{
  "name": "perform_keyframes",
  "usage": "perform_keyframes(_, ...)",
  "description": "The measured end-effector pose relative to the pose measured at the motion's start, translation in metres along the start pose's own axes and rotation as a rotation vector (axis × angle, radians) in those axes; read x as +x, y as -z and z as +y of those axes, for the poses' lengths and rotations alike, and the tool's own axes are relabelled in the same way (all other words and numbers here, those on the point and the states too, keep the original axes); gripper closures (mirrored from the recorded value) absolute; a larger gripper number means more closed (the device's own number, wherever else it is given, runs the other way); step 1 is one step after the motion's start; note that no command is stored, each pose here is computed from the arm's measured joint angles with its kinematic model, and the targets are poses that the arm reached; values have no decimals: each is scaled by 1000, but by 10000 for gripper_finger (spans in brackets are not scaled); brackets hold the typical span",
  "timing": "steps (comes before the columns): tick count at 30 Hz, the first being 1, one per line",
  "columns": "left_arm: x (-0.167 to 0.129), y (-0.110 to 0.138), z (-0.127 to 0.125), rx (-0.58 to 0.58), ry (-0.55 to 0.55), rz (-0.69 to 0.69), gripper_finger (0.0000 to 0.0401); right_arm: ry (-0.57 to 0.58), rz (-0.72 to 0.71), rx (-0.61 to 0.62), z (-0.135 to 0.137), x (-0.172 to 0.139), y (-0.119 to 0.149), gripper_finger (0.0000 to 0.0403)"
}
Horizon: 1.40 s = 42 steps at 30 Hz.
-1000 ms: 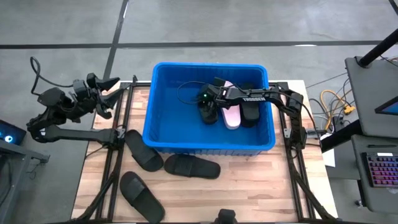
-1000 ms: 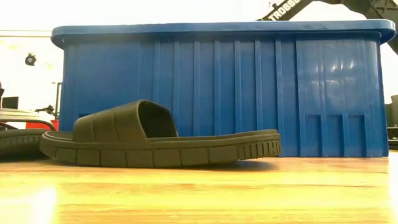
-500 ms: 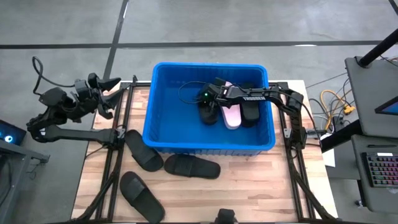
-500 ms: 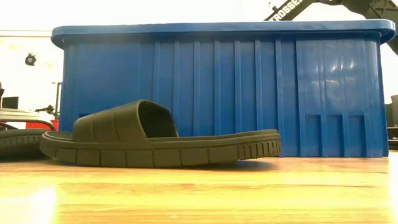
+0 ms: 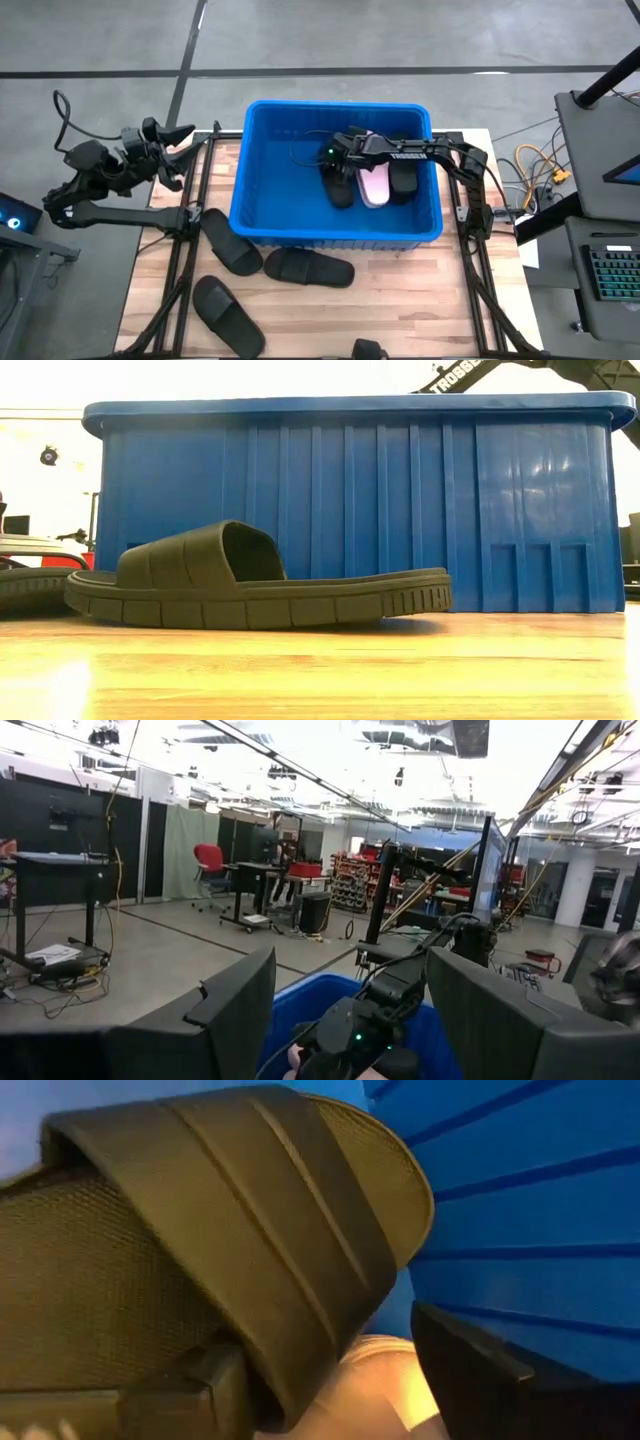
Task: Pick and place slides into bin
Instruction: Put the black slide into the blue container
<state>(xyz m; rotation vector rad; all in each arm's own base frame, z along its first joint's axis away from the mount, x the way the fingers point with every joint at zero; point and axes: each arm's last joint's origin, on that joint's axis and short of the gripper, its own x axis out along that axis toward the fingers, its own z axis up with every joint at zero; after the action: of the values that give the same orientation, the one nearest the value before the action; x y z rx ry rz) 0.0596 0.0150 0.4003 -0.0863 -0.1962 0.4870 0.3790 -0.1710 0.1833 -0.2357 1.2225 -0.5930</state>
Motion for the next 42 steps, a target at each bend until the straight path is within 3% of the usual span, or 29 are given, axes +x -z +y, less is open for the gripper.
perform_keyframes(7,0,0,0,-1,0,-2,157,-48,-27,58,-7,-11,-12,138)
perform_keyframes(17,-1,0,1,1,0,-1,157,-145,66,44,-10,-25,-11,106)
perform_keyframes(29,-1,2,1,12,1,21,157,-159,36,392,-26,-53,-31,132)
perform_keyframes(36,-1,2,1,12,2,21,157,-173,-73,441,-33,-91,-52,150)
perform_keyframes(42,-1,2,1,13,2,21,157,-196,-62,437,-34,-130,-59,157)
